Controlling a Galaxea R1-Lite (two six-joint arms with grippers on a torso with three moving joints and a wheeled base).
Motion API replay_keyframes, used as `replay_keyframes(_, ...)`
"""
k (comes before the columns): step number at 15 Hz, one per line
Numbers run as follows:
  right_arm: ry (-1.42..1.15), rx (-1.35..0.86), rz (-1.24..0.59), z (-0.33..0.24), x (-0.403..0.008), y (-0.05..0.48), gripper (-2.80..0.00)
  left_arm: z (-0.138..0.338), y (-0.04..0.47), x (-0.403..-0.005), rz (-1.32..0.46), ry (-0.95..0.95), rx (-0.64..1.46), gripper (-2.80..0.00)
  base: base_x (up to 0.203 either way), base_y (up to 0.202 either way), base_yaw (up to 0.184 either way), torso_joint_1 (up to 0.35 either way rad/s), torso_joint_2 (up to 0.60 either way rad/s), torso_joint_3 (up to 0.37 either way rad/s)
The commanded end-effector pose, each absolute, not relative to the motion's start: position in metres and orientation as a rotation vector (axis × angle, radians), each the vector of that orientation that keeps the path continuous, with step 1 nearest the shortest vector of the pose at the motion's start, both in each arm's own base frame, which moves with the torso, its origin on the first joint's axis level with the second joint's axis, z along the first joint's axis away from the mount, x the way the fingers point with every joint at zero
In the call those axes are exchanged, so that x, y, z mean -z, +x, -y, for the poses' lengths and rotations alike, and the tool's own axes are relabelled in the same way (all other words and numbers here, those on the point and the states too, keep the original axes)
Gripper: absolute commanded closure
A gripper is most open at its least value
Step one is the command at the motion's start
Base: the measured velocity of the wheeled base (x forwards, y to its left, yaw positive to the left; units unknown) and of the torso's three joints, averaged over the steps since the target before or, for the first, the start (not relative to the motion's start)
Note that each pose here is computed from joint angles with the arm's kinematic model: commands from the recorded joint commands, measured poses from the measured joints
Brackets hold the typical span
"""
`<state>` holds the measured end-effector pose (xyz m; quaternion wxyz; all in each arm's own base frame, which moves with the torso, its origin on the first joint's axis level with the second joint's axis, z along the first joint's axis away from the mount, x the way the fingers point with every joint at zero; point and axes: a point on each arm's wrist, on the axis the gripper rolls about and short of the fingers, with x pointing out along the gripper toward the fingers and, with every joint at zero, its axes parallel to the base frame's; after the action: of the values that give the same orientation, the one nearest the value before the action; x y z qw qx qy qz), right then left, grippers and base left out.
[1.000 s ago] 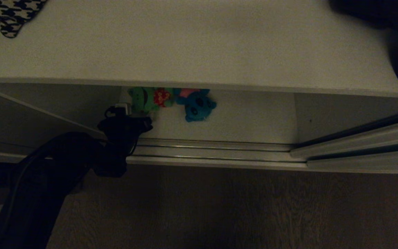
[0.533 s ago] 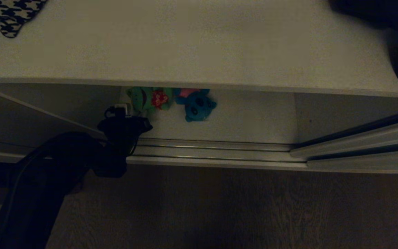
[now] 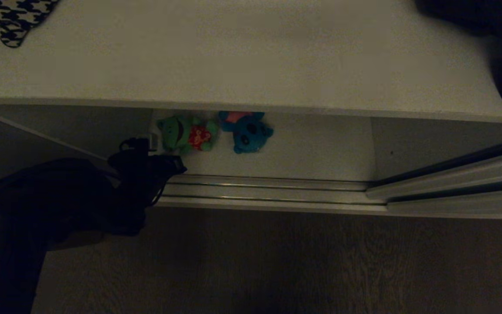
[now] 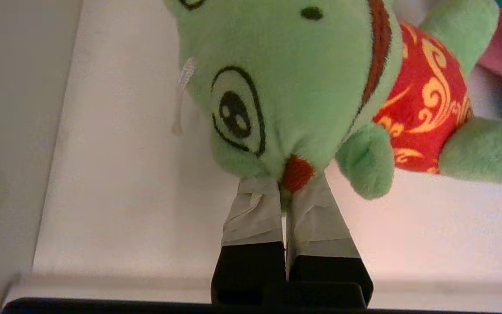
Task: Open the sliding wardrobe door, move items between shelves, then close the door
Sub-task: Place the green doll on the higher shelf
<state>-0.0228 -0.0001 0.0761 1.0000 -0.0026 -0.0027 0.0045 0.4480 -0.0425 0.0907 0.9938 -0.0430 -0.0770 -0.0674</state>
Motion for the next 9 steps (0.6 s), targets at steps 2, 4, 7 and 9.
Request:
replay_keyframes(2, -0.006, -0.009, 0.009, 0.0, -0.076, -0.023, 0.0, 0.05, 0.415, -0.108, 0.127, -0.091, 0.158, 0.0, 0.0, 0.0, 0.0, 0.0, 0.0, 0.0)
replay_keyframes(4, -0.006, -0.009, 0.009, 0.0, -0.076, -0.023, 0.0, 0.056, 0.388, -0.119, 0.102, -0.091, 0.176, 0.0, 0.0, 0.0, 0.0, 0.0, 0.0, 0.0)
replay_keyframes(7, -0.006, -0.009, 0.009, 0.0, -0.076, -0.023, 0.0, 0.058, 0.349, -0.131, 0.056, -0.089, 0.19, 0.0, 0.0, 0.0, 0.0, 0.0, 0.0, 0.0)
replay_keyframes(9, -0.006, -0.009, 0.011, 0.0, -0.076, -0.023, 0.0, 0.058, 0.324, -0.132, 0.017, -0.087, 0.194, 0.0, 0.0, 0.0, 0.0, 0.0, 0.0, 0.0)
